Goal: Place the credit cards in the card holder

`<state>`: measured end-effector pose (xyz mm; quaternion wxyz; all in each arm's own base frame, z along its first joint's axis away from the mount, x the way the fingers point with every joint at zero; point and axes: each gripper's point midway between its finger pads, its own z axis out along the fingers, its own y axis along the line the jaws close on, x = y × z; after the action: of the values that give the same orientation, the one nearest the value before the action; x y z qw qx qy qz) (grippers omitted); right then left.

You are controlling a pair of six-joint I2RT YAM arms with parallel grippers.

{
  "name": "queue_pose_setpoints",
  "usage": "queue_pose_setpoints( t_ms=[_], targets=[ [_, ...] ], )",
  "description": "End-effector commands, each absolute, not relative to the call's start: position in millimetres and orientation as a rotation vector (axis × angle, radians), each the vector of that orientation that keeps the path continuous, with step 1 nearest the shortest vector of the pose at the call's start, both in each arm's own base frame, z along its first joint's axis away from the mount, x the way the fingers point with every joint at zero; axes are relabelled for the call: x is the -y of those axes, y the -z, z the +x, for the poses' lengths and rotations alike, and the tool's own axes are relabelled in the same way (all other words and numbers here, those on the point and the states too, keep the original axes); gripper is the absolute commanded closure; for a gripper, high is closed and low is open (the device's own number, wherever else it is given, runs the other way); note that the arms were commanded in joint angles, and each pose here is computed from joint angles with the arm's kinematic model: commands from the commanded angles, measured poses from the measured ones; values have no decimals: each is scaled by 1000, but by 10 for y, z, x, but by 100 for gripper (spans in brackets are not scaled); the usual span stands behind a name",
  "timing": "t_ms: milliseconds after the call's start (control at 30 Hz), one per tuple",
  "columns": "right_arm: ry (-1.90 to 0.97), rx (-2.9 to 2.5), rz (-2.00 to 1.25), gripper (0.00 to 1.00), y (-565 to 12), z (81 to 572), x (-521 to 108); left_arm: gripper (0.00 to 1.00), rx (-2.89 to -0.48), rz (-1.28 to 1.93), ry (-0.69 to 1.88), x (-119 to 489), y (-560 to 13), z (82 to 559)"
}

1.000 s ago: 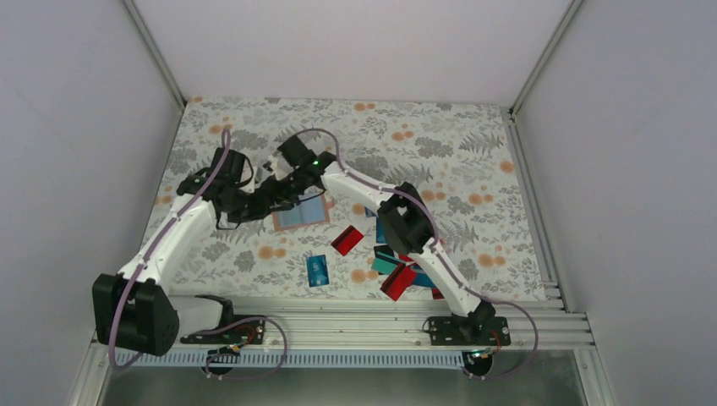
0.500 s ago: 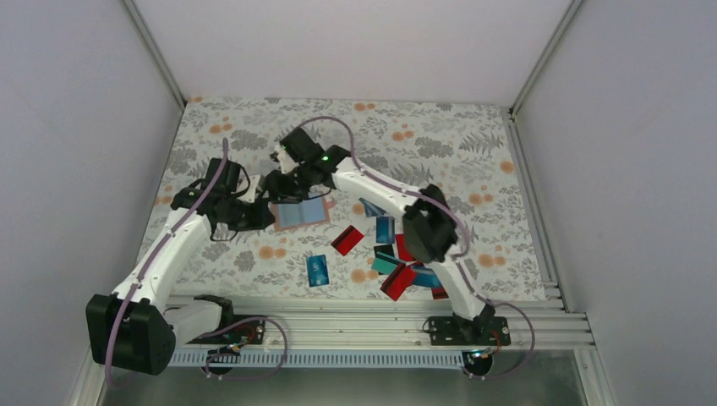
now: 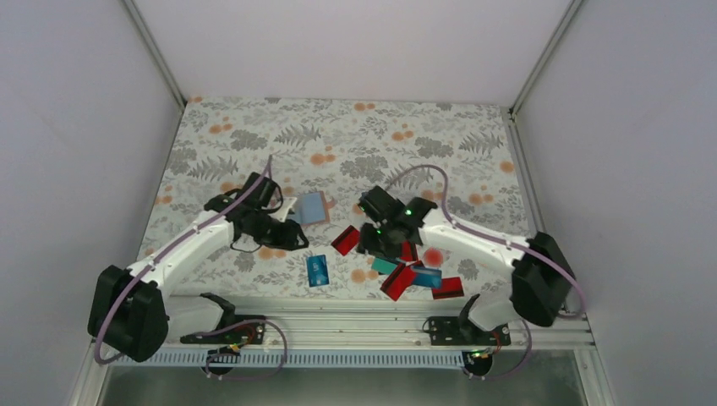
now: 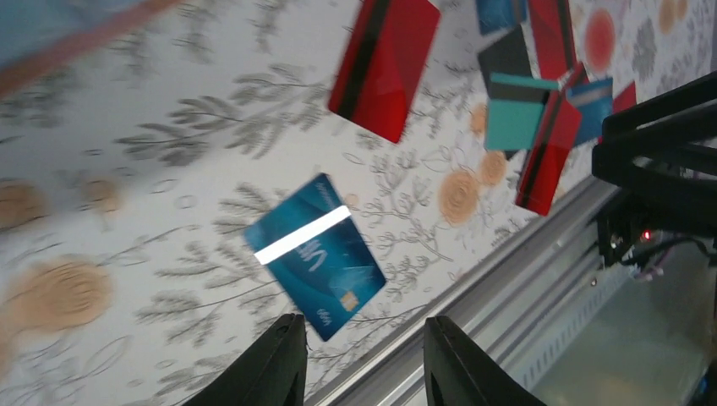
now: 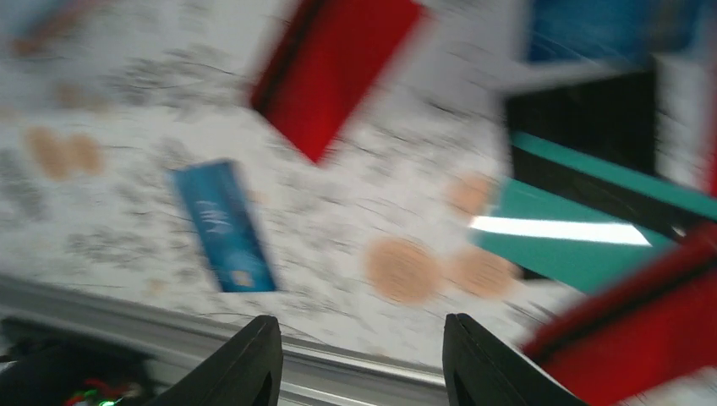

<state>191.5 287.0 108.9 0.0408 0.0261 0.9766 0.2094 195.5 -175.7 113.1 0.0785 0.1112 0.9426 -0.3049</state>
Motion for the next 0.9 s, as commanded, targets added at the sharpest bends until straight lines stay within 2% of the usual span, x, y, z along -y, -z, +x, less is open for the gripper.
queue_pose_setpoints(
  t_ms=[0,133,267,367,533,633,733,867],
  targets=[
    [-348,-3008,466,51,-834,1655,-2120,63,-2816,440,975,2076,-1083,1870],
    [-254,-3024,650,41,-664,1418,-1801,60,-2834,558,942,2320,-1001,1748],
    [-202,-3031,701,31,-532,1342,-1689,57,-2854,616,867,2452,-914,1698],
    [-261,-3035,662,29,-461,1391,-1794,49,-2900,541,714,2328,-793,1738],
    [-620,-2989,328,31,-596,1678,-2420,31,-2964,399,498,2028,-583,1729],
    [-660,-2968,236,31,-684,1804,-2595,26,-2949,369,464,2050,-577,1841],
    [-677,-2983,170,31,-662,1825,-2687,31,-2960,363,389,2057,-466,1953],
    [-661,-3009,130,33,-589,1786,-2678,43,-2987,374,351,2106,-293,2031]
  ],
)
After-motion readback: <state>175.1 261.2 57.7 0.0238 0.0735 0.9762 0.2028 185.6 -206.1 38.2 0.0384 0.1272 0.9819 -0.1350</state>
